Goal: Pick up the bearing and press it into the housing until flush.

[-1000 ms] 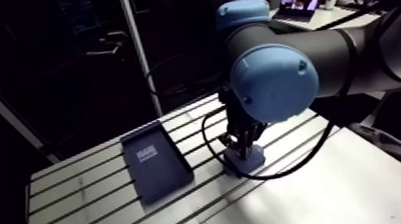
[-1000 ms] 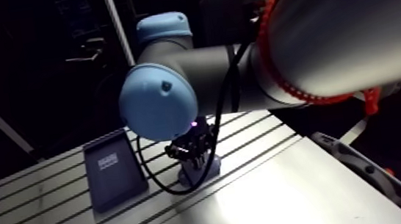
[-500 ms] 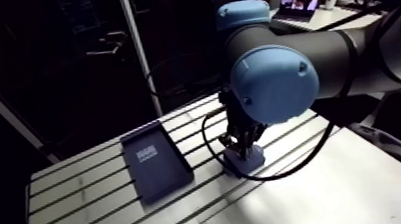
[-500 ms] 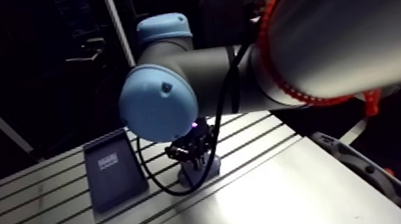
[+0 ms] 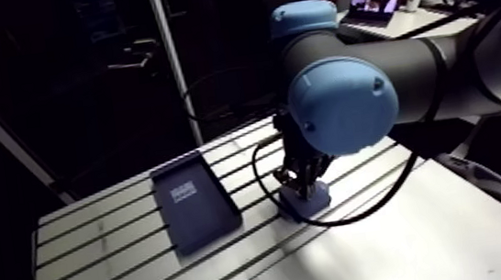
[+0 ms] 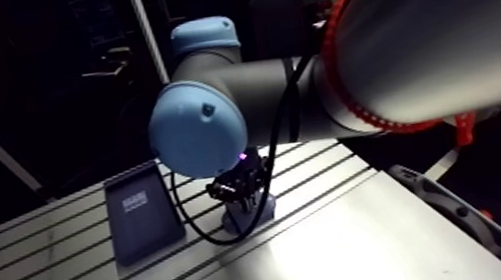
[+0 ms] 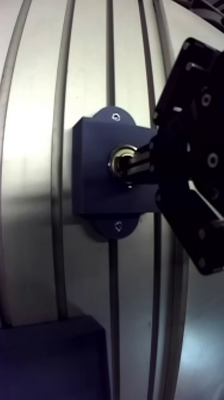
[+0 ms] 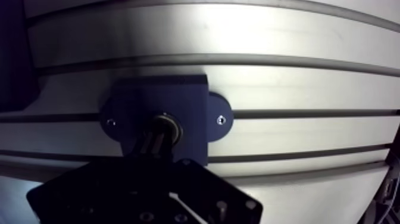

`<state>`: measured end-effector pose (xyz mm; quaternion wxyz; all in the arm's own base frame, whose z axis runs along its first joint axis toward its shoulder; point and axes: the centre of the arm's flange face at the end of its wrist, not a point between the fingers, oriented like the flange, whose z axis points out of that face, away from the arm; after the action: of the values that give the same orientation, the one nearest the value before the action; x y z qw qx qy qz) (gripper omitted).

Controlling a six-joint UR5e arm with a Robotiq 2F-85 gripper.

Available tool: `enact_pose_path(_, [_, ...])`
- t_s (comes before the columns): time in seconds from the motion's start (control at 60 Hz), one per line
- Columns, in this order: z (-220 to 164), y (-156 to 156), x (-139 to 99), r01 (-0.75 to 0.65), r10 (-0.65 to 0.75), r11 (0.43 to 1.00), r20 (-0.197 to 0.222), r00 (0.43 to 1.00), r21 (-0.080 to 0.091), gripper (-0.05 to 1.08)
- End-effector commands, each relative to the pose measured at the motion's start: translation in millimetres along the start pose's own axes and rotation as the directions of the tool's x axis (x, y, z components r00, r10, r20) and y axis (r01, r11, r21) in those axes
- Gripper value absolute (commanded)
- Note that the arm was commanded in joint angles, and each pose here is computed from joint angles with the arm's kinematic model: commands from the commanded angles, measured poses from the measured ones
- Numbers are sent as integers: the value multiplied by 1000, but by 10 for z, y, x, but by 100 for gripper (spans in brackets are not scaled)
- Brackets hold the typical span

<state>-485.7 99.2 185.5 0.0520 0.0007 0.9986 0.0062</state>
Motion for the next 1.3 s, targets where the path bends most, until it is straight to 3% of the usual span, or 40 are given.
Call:
enact_pose_path(0.017, [10,1,3,0,0,1000,2,1000,1,100])
enact_pose_path(0.533, [44,-4,-3,-1,1,1000,9,1000,4,100])
enact_pose_path(1.3, [-21,3,4,2,-2,1000,-16,1000,-8,97])
